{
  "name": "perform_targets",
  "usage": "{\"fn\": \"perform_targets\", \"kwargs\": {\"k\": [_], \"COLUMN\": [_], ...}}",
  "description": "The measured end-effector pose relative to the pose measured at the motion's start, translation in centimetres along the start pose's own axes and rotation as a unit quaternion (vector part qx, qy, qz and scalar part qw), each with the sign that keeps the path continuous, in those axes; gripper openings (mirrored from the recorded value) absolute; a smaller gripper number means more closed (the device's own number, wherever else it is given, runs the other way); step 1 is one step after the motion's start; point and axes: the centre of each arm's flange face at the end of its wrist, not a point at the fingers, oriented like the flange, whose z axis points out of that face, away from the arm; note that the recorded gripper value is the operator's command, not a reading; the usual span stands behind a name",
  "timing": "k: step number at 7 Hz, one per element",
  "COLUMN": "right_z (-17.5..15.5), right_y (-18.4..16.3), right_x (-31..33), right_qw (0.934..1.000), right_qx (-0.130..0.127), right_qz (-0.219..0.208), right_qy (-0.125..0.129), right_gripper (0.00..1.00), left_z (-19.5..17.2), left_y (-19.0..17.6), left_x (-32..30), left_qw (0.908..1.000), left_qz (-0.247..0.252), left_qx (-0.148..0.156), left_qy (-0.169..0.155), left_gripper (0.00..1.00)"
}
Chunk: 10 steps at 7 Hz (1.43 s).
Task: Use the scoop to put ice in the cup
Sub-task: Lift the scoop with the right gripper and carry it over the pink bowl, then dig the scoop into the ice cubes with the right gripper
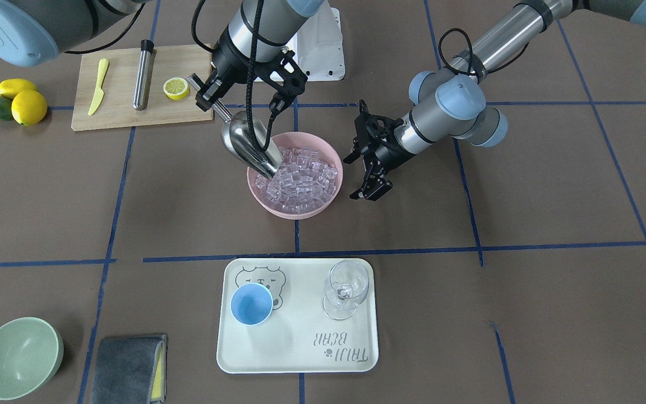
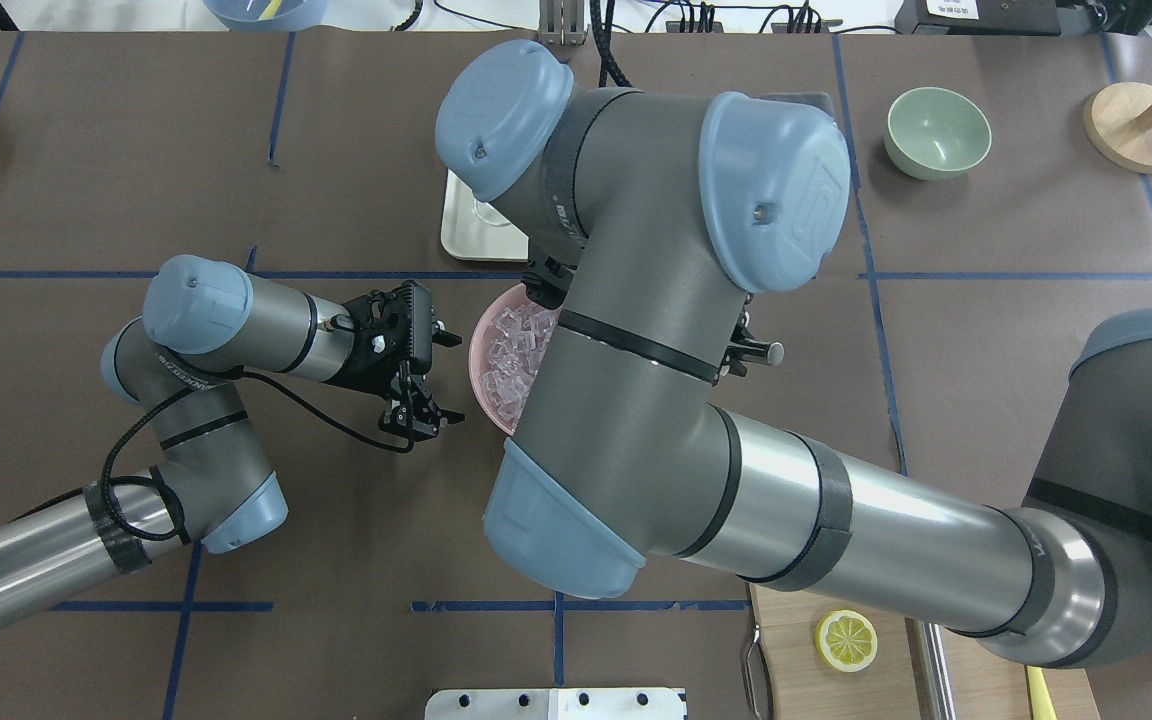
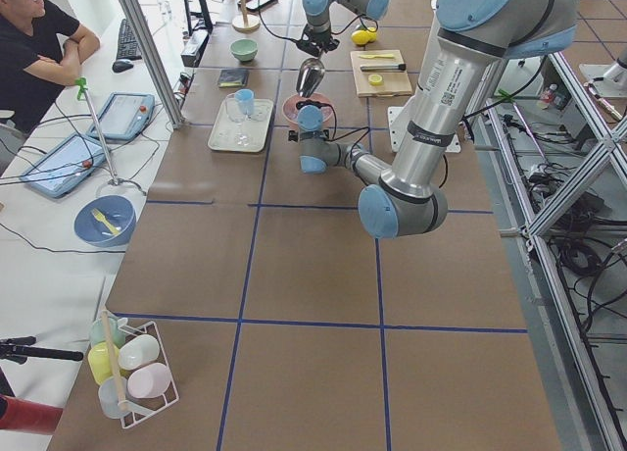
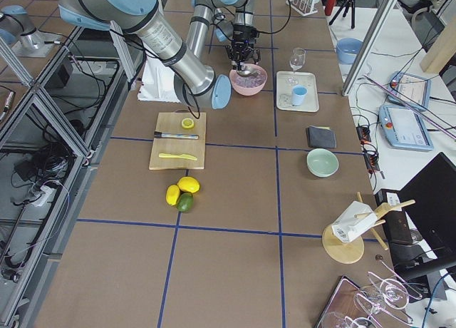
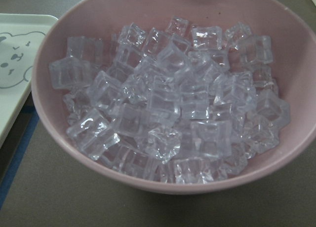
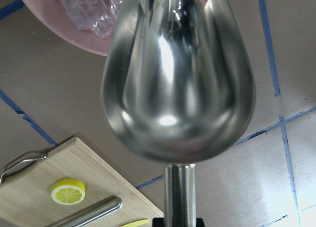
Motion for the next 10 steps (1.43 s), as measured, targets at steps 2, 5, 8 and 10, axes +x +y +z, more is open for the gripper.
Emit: {"fn": "perform_targets", "kwargs": {"k": [2, 5, 8, 10], "right_z": [0.8, 2.5, 4.4, 5.4], "right_y": [-1.3, -3.1, -4.3, -4.5], "right_x": [-0.8, -3.8, -4.3, -1.7], "right_qw": [0.9982, 0.9953, 0.9964, 0.9986], "right_qx": [-0.038, -0.059, -0.035, -0.005], "right_qz": [-0.042, -0.074, -0.075, -0.052], "right_qy": [0.018, 0.021, 0.018, -0.002], "right_gripper": [0.00, 0.00, 0.00, 0.00], "left_z": [0.1, 0.2, 0.2, 0.2], "left_y": [0.1, 0.1, 0.1, 0.0], "left_x": [0.1, 0.2, 0.2, 0.2], "left_qw": [1.0000, 1.0000, 1.0000, 1.0000], "left_qz": [0.001, 0.001, 0.001, 0.001], "left_qx": [0.002, 0.002, 0.003, 0.003], "left_qy": [0.001, 0.002, 0.002, 0.002], "left_gripper": [1.00, 1.00, 1.00, 1.00]}}
